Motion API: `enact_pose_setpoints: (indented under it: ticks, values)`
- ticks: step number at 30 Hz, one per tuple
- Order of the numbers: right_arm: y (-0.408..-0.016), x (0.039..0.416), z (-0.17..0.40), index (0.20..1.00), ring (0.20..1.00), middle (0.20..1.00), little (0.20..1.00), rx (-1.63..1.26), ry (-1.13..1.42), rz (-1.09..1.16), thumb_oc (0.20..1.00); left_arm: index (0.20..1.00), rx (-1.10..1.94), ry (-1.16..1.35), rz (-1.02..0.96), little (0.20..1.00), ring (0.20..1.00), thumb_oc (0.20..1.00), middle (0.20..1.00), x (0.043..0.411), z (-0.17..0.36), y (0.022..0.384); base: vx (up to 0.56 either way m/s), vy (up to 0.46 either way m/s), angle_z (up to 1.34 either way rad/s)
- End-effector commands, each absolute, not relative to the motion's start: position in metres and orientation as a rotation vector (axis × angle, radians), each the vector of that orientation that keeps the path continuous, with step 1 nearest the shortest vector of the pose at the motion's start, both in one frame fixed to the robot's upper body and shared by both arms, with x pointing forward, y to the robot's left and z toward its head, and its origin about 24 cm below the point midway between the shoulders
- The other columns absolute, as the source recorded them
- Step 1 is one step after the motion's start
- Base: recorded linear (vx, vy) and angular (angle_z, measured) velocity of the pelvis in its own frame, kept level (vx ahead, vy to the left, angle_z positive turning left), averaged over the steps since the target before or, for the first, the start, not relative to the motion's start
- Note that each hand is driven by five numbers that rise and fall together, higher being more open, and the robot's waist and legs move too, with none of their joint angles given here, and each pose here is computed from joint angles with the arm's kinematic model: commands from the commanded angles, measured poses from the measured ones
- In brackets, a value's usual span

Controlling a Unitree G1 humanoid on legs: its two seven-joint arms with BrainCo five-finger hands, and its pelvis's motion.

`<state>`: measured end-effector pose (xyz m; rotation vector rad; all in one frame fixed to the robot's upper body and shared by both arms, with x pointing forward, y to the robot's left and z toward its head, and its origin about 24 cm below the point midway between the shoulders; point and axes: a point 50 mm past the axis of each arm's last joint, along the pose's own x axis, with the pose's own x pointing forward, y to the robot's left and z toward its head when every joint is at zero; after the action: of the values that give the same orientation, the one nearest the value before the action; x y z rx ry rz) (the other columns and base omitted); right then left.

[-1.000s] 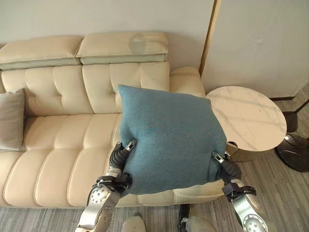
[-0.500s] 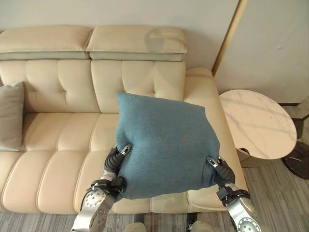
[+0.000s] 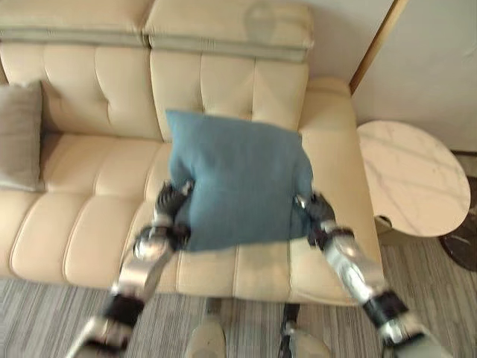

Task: Pick up all the scattered cushions and arrange them neatly on the sofa.

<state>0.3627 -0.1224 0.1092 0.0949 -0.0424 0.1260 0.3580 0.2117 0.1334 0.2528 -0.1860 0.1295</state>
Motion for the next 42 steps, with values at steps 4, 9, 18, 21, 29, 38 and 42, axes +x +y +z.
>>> enact_pose_setpoints:
  ticks: [4, 9, 18, 21, 29, 38, 42]
  values:
    - [-0.061, 0.372, 0.275, 0.200, 0.200, 0.200, 0.200, -0.048, -0.679, 0.192, 0.200, 0.200, 0.508, -0.863, 0.270, 0.200, 0.200, 0.200, 0.200, 0.370, 0.311, 0.184, -0.10, 0.106, 0.08]
    - [-0.059, 0.388, 0.305, 0.200, 0.200, 0.200, 0.200, -0.250, -0.731, 0.019, 0.200, 0.200, 0.787, -0.828, 0.508, 0.200, 0.200, 0.200, 0.200, 0.387, 0.347, 0.199, 0.00, 0.044, 0.10]
    - [-0.085, 0.415, 0.305, 1.000, 1.000, 1.000, 1.000, -0.616, -0.588, -0.207, 1.000, 1.000, 0.994, -0.576, 0.705, 1.000, 1.000, 1.000, 1.000, 0.399, 0.366, 0.225, -0.04, 0.022, 0.13]
    - [-0.095, 0.421, 0.288, 1.000, 1.000, 1.000, 1.000, -0.669, -0.502, -0.224, 1.000, 1.000, 1.063, -0.468, 0.716, 1.000, 1.000, 1.000, 1.000, 0.401, 0.355, 0.242, 0.00, 0.001, 0.04]
    - [-0.127, 0.428, 0.261, 1.000, 1.000, 1.000, 1.000, -0.621, -0.340, -0.275, 1.000, 1.000, 0.991, -0.288, 0.705, 1.000, 1.000, 1.000, 1.000, 0.402, 0.317, 0.274, 0.00, 0.010, -0.02]
    - [-0.174, 0.407, 0.168, 1.000, 1.000, 1.000, 1.000, -0.410, -0.176, -0.221, 1.000, 1.000, 0.380, -0.192, 0.516, 1.000, 1.000, 1.000, 1.000, 0.381, 0.202, 0.310, 0.03, 0.033, -0.06]
    - [-0.177, 0.381, 0.121, 1.000, 1.000, 1.000, 1.000, -0.348, -0.122, -0.150, 1.000, 1.000, 0.251, -0.142, 0.464, 1.000, 1.000, 1.000, 1.000, 0.352, 0.141, 0.311, 0.08, 0.016, -0.06]
